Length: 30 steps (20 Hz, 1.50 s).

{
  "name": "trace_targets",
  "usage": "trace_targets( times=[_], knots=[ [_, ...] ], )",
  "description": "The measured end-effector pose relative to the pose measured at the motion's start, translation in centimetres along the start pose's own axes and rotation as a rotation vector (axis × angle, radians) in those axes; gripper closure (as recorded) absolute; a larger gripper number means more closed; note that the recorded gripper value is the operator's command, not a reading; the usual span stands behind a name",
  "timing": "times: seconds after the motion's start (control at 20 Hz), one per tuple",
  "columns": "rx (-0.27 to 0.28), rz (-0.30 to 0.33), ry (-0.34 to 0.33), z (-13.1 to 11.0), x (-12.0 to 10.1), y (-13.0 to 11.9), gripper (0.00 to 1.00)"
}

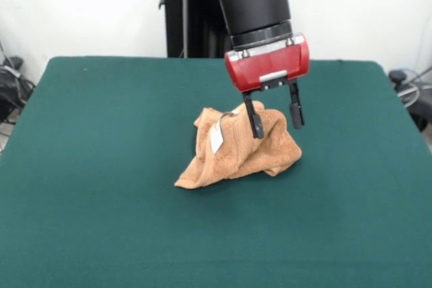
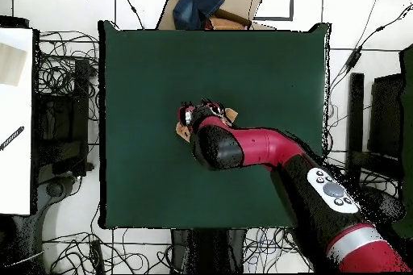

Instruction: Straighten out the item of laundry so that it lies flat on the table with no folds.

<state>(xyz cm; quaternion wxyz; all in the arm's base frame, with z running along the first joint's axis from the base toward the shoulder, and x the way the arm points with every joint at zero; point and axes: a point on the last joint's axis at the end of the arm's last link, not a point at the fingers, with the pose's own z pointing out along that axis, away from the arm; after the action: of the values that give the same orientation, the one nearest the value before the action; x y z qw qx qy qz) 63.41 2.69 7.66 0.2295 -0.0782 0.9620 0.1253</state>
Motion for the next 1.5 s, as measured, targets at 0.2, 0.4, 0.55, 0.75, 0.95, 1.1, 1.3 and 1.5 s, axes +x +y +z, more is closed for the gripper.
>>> trace_targets(
  times=[0.2, 0.4, 0.55, 0.75, 0.95, 1.1, 1.3, 1.5],
  knots=[
    [-0.001, 0.001, 0.001, 0.1, 0.1, 0.0, 0.00],
    [0.002, 0.008, 0.000, -0.1, 0.1, -0.5, 0.00],
    [0.007, 0.023, -0.001, -0.2, 0.3, -1.4, 0.00],
    [0.010, 0.043, 0.000, -0.3, 0.7, -2.4, 0.00],
    [0.009, 0.066, 0.005, -0.1, 1.3, -3.3, 0.00],
    [0.007, 0.067, 0.008, 0.0, 1.5, -3.4, 0.00],
    [0.006, 0.037, 0.008, 0.1, 1.6, -2.9, 0.00],
    [0.009, 0.011, 0.006, -0.1, 1.4, -2.2, 0.00]
  ],
)
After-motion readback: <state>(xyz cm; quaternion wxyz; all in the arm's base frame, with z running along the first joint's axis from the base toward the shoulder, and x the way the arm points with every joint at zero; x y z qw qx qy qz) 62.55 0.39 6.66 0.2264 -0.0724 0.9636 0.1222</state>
